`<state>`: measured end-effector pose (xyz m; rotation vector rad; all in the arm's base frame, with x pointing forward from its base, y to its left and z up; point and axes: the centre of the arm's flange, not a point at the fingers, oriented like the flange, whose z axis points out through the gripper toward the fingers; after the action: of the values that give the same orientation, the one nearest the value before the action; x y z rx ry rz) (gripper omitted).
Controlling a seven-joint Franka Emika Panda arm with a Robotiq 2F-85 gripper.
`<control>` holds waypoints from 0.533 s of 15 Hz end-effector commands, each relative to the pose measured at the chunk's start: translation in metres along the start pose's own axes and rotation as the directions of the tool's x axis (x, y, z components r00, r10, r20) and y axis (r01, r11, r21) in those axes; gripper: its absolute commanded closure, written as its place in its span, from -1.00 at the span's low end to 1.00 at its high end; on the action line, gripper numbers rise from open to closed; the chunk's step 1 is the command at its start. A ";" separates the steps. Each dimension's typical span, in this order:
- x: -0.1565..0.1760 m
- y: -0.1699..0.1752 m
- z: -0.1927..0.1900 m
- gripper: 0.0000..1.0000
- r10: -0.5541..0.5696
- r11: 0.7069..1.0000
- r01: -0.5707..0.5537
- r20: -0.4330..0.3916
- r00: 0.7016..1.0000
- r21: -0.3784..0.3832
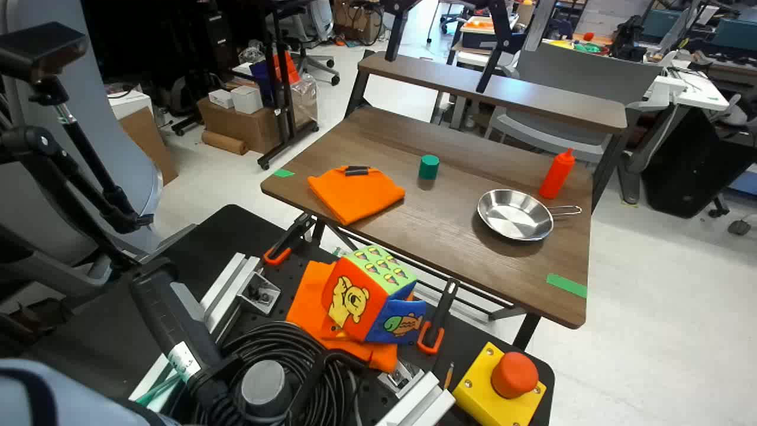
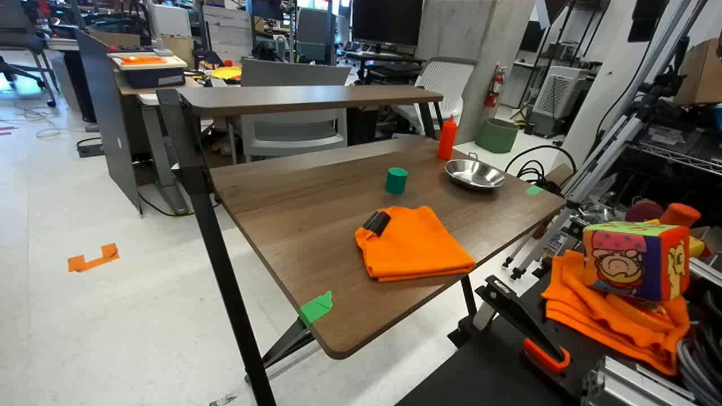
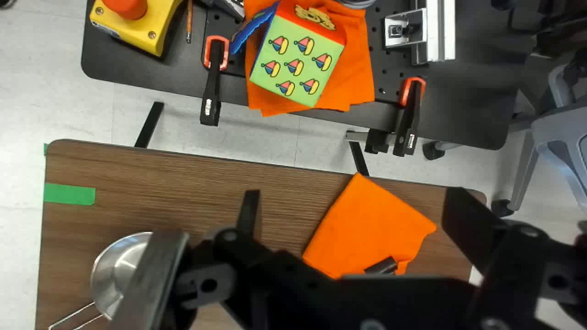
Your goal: Put the ketchup bottle on the pan
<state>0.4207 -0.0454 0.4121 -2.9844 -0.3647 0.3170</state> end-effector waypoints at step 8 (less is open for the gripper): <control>0.006 0.001 -0.001 -1.00 -0.007 1.000 0.007 -0.010 1.000 -0.006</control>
<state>0.4206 -0.0453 0.4121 -2.9846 -0.3648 0.3172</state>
